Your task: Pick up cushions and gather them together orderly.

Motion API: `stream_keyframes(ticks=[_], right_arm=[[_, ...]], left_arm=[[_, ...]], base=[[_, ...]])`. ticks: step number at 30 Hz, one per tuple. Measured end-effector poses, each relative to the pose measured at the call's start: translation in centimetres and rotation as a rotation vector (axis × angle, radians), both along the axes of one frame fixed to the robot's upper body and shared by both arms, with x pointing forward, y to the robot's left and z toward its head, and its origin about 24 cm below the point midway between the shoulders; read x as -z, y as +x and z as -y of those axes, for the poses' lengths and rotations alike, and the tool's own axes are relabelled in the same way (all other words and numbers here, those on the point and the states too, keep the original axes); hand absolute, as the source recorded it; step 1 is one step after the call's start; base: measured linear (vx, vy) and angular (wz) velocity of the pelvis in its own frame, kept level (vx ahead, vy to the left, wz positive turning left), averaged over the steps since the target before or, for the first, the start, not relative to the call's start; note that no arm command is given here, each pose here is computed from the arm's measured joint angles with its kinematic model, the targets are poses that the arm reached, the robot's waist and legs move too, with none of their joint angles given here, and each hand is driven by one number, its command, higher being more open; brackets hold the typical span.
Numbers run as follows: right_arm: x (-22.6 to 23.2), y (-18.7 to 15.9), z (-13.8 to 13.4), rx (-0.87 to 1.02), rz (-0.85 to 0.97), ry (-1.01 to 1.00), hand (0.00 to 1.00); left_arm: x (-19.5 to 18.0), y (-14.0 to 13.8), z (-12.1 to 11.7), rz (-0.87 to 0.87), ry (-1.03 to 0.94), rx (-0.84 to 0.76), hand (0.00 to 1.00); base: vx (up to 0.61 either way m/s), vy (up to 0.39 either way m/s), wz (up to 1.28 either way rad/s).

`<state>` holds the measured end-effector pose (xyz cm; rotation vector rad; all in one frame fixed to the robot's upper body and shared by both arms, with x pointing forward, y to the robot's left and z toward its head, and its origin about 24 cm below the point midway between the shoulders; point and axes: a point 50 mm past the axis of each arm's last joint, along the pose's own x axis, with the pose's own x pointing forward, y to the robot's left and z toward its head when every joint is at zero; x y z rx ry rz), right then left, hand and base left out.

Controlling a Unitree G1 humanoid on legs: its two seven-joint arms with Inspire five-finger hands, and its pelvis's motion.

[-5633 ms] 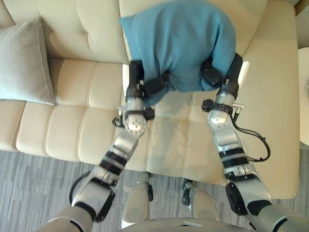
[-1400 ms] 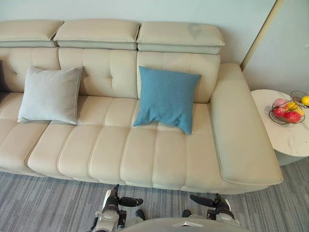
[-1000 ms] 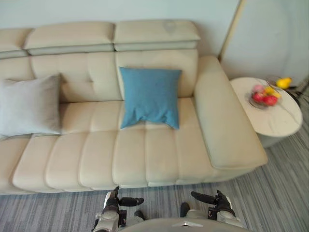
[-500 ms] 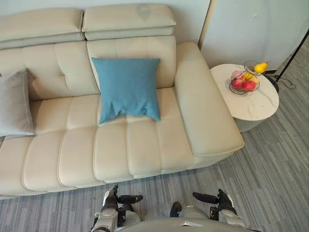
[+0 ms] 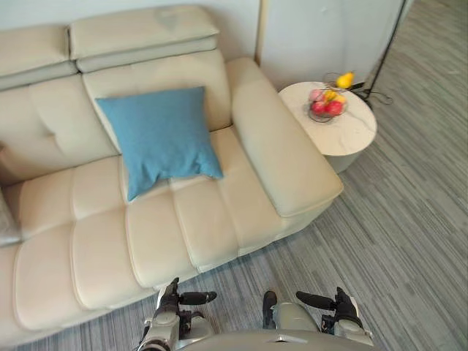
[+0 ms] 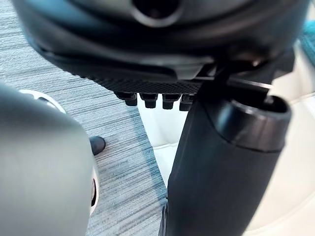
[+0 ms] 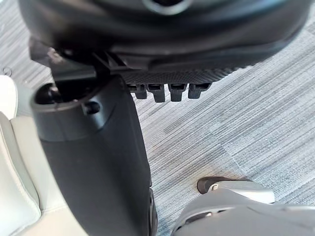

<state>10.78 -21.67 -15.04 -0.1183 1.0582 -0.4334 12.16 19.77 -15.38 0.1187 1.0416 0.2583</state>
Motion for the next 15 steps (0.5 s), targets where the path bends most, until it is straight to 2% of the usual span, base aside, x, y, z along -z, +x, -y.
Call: stream_keyframes(ticks=[5, 9, 12, 15], right_arm=[[-0.3, 0.9, 0.5, -0.012, 0.009, -0.016, 1.0], [-0.2, 0.9, 1.1, -0.012, -0.006, -0.037, 1.0], [-0.6, 1.5, 1.9, -0.038, 0.004, -0.068, 1.0], [-0.4, 1.5, 1.2, -0.049, 0.004, -0.051, 1.0]], left_arm=[[0.1, -0.1, 0.1, -0.004, 0.0, 0.003, 1.0], [-0.1, 0.1, -0.3, -0.001, 0.013, 0.01, 1.0], [-0.4, 1.6, 1.2, 0.035, -0.012, 0.06, 1.0], [-0.3, 1.7, 1.5, 0.032, -0.016, 0.093, 1.0]], base=[[-0.03, 0.013, -1.42], [0.14, -0.143, -1.19], [0.13, -0.181, -0.88], [0.08, -0.189, -0.69]])
